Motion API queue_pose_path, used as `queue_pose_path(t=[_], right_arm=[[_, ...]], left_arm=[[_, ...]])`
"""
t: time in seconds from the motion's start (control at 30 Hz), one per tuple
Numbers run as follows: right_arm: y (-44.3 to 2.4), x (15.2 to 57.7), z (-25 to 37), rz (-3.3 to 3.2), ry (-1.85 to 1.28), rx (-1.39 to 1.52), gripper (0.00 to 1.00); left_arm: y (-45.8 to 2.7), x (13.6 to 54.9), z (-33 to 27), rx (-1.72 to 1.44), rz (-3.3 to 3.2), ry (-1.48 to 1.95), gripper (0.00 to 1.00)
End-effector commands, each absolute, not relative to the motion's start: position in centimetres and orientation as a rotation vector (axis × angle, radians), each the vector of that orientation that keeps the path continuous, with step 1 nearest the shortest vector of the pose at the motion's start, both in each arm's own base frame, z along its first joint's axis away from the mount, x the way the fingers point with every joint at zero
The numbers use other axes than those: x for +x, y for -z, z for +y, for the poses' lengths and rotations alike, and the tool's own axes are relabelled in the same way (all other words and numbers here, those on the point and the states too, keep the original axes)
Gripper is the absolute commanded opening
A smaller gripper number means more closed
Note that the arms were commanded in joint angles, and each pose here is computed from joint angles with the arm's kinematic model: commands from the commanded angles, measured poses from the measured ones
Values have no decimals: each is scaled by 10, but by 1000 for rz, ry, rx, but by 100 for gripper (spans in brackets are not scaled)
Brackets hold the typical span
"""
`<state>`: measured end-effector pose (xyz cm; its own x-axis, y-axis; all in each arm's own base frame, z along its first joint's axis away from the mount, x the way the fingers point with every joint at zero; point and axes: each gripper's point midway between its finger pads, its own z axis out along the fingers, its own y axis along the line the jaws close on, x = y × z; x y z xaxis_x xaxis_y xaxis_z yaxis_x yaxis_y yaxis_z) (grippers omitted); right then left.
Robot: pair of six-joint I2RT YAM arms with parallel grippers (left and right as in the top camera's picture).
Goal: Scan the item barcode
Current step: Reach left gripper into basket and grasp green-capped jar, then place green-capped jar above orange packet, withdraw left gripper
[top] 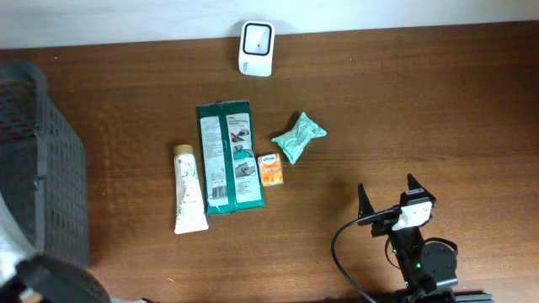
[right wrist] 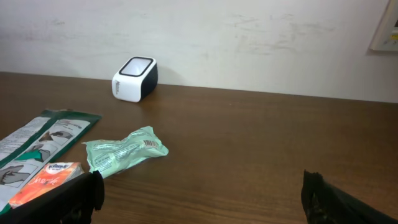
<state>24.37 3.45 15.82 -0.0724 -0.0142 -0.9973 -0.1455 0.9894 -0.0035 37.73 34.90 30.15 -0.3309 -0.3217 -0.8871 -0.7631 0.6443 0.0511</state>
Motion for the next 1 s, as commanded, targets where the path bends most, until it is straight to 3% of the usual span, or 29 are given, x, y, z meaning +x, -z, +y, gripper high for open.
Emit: queue_pose_path(t=[0.0, 0.13, 0.27, 0.4, 0.63, 0.97], right_arm=[[-156, 244, 34, 1643, -104, -128, 98], [-156, 244, 34, 1643, -104, -128, 98], [-156, 244, 34, 1643, -104, -128, 98], [-156, 244, 34, 1643, -104, -128, 98], [-156, 244, 34, 1643, -104, -128, 98], [-156, 244, 34, 1643, -104, -128, 98]], left_arm=[[-373, 381, 300, -687, 1794, -401, 38], [-435, 392, 202, -471, 1710, -175, 40], [-431, 410, 90, -260, 1802, 17, 40], [-380, 431, -20, -40, 1994, 207, 38], [-276, 454, -162, 267, 2232, 364, 38], [-157, 479, -217, 305, 2421, 296, 40]])
